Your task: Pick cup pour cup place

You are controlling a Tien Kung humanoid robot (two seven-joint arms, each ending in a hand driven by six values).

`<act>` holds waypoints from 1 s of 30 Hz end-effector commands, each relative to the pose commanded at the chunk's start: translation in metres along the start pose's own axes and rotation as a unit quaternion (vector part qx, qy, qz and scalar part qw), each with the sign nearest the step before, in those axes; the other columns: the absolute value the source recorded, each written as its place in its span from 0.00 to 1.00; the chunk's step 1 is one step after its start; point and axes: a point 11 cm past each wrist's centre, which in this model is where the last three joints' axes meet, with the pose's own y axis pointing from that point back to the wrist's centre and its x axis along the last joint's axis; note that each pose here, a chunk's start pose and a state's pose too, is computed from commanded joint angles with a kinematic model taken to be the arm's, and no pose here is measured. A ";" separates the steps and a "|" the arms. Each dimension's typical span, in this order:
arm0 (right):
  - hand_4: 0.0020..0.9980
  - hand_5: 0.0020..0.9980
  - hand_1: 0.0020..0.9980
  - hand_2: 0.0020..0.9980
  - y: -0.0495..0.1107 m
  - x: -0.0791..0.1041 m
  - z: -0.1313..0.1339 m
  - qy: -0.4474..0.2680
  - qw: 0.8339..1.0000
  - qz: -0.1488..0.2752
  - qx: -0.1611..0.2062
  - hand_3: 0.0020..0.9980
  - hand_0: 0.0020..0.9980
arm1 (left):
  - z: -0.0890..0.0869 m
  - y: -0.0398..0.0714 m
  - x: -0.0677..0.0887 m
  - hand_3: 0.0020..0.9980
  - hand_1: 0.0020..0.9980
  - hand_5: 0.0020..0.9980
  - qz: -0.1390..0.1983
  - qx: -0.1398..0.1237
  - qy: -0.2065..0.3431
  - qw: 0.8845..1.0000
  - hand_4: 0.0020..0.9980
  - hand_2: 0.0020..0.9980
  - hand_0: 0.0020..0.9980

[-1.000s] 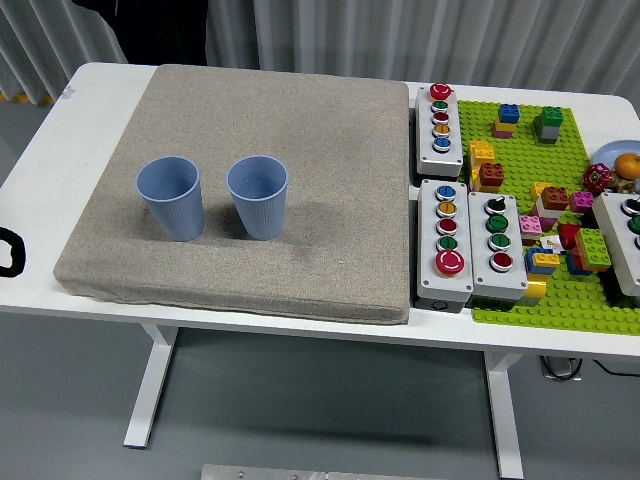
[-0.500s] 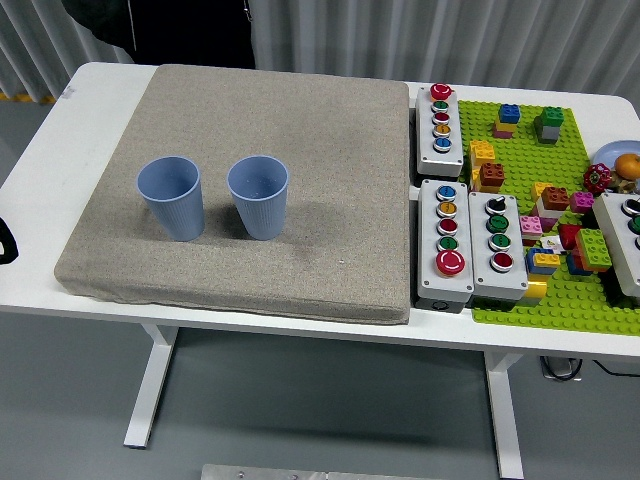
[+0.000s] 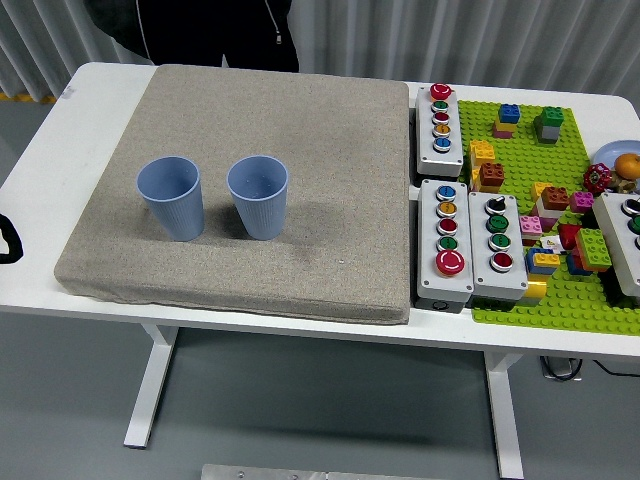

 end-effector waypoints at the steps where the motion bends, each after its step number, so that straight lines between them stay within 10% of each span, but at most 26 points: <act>1: 0.00 0.01 0.63 0.56 0.000 0.000 0.000 -0.001 1.000 0.000 0.000 0.57 0.70 | -0.001 0.000 0.001 0.76 0.71 1.00 0.003 0.001 -0.002 1.000 0.81 0.77 0.74; 30: 0.00 0.01 0.63 0.56 0.001 -0.005 0.001 -0.007 1.000 -0.002 -0.002 0.56 0.70 | -0.002 -0.001 -0.006 0.71 0.69 0.99 -0.002 0.001 0.002 1.000 0.76 0.75 0.72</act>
